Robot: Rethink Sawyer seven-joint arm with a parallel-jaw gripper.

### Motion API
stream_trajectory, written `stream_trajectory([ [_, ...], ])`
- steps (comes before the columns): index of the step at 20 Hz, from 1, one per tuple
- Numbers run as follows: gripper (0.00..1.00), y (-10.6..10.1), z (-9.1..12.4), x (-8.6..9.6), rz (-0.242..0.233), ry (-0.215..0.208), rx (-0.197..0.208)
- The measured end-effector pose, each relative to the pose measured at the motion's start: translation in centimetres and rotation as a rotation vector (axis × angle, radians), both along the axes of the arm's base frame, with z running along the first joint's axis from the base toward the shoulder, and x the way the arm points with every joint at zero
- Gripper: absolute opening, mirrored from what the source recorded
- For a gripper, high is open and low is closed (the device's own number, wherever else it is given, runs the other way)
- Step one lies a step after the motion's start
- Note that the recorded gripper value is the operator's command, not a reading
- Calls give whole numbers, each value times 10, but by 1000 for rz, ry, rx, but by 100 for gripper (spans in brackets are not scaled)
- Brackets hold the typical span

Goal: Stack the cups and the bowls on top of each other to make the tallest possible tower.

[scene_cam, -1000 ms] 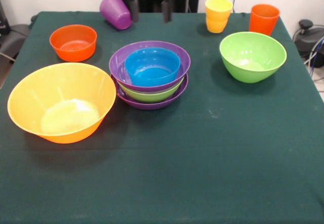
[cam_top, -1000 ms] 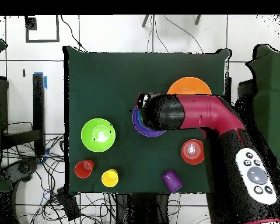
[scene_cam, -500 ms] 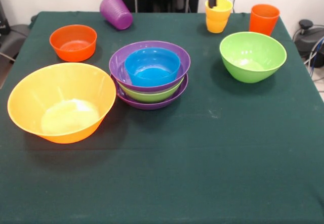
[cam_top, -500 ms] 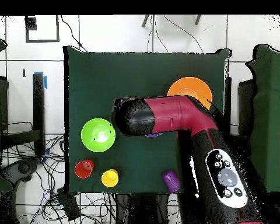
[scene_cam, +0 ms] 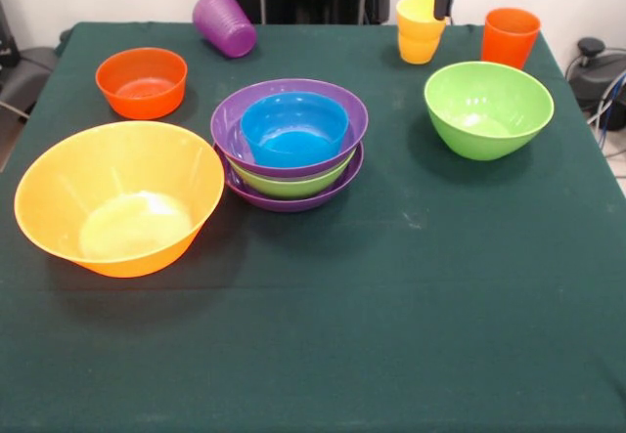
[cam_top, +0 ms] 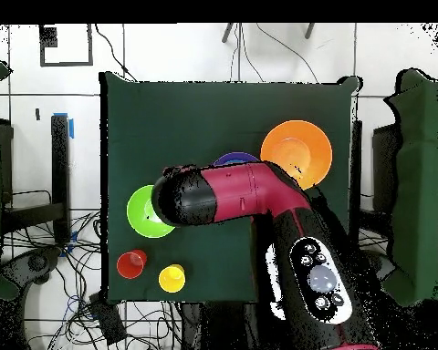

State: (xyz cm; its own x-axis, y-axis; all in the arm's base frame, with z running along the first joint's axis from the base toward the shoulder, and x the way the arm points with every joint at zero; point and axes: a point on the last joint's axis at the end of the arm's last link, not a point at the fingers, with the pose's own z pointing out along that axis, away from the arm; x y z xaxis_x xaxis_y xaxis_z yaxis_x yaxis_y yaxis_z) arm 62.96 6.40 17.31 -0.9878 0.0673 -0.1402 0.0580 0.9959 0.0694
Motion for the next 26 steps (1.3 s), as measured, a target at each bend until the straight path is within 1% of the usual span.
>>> stream_trajectory([
  [8,100,-3,-28,-4,-18,-48,1],
  [10,100,-5,-42,-6,-27,-63,1],
  [16,100,-9,-63,-13,-40,-78,-7],
  [18,100,-8,-73,-19,-39,-79,-14],
  [21,100,-5,-79,-24,-38,-75,-19],
  [22,100,-2,-84,-30,-38,-68,-19],
  [26,100,6,-87,-40,-41,-48,-19],
])
